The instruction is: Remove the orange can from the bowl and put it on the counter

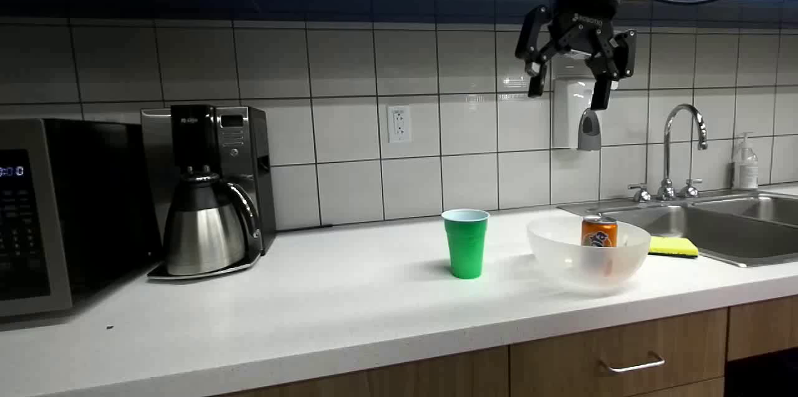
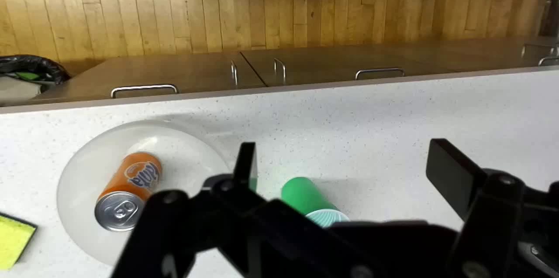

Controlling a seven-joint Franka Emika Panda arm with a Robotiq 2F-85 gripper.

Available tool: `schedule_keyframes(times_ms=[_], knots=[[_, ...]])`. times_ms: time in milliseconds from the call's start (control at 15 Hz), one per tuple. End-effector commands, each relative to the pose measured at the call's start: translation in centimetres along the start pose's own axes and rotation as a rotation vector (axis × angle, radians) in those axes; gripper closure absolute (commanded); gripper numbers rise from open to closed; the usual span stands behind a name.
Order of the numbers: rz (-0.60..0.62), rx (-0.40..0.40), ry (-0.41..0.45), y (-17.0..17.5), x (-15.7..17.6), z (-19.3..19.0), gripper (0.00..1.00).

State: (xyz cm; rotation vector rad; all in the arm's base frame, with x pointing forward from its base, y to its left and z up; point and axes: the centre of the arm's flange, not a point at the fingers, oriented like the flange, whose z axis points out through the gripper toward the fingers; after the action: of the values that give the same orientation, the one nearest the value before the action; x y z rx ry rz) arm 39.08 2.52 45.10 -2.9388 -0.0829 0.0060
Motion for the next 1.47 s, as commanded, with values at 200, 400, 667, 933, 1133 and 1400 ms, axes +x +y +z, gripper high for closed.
schedule_keyframes(times_ms=[200, 400, 667, 933, 1133, 1400], knots=[[0.0, 0.0, 0.0, 0.0, 0.0, 0.0, 0.0], [-0.007, -0.055, 0.054, 0.2, 0.1, 0.4, 0.0], [-0.023, -0.101, 0.114, 1.0, 0.4, 1.1, 0.0], [-0.024, -0.143, 0.164, 2.5, 0.8, 2.3, 0.0], [-0.01, -0.167, 0.178, 4.3, 1.2, 3.5, 0.0], [0.026, -0.188, 0.206, 6.8, 1.9, 5.0, 0.0]])
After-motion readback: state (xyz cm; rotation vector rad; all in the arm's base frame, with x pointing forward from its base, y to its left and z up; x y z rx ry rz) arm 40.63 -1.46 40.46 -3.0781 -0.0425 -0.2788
